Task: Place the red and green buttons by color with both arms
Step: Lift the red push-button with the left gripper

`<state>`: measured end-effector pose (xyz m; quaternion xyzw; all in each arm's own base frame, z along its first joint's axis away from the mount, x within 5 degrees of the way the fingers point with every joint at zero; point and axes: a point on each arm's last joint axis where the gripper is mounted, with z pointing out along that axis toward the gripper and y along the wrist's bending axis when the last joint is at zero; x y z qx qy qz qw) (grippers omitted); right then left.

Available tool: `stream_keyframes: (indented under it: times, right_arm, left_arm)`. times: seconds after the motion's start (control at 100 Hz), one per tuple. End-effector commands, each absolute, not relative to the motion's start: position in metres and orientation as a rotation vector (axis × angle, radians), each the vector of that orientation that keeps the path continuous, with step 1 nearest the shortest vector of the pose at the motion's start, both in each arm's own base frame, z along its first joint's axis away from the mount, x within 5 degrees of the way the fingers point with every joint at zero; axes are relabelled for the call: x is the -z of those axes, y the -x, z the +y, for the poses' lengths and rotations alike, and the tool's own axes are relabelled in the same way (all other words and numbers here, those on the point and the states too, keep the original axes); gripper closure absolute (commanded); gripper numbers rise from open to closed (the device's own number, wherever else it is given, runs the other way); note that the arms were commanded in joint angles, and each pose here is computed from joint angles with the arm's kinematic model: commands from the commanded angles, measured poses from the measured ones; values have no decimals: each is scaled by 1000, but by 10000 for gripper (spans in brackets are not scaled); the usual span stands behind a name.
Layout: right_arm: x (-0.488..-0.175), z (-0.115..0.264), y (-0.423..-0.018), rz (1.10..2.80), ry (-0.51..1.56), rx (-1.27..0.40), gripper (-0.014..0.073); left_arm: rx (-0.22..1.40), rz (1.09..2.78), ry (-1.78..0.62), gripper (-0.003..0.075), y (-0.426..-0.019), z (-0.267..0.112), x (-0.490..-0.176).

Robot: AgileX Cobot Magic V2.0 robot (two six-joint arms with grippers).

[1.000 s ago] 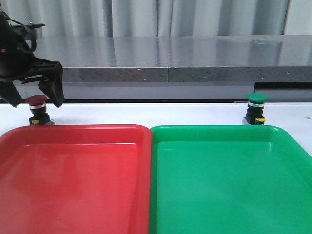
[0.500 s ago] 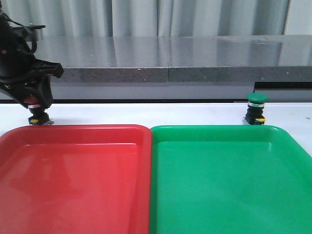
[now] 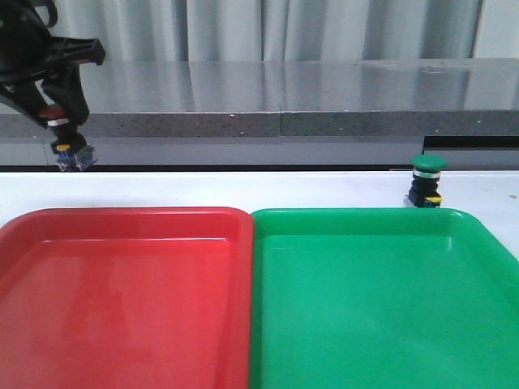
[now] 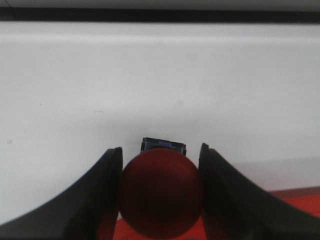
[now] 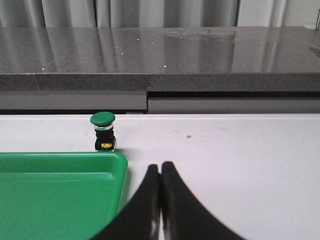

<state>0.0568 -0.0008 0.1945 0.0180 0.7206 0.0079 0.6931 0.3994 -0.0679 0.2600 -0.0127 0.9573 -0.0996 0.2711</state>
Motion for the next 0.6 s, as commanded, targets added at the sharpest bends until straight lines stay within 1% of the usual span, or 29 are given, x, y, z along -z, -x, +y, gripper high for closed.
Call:
stream_keyframes:
  times: [0.0,0.14,0.22,0.31,0.43,0.59]
  right_arm:
    - [-210,-1,-54,1483,-36,-15,650]
    - [-210,-1,-54,1483,-36,-15,650]
    - [-210,-1,-54,1483,-36,-15,650]
    - [-210,-1,-54,1483,-36,-15,650]
    - [-210,-1,-54,1483,-36,-15,650]
    - [-210,-1,-54,1483,-36,-15,650]
  left_arm:
    - [308,2452,80,552,-388,-77,-305]
    - [270,2461,44,552,-370,-98,-318]
    - [206,2439,-11,552,-356,-109,-324]
    - [160,2420,-20,552,-340,-117,-328]
    - [157,2423,-46,552,-319,-123,-328]
    - [177,2451,-58,552,-290,-125,-316]
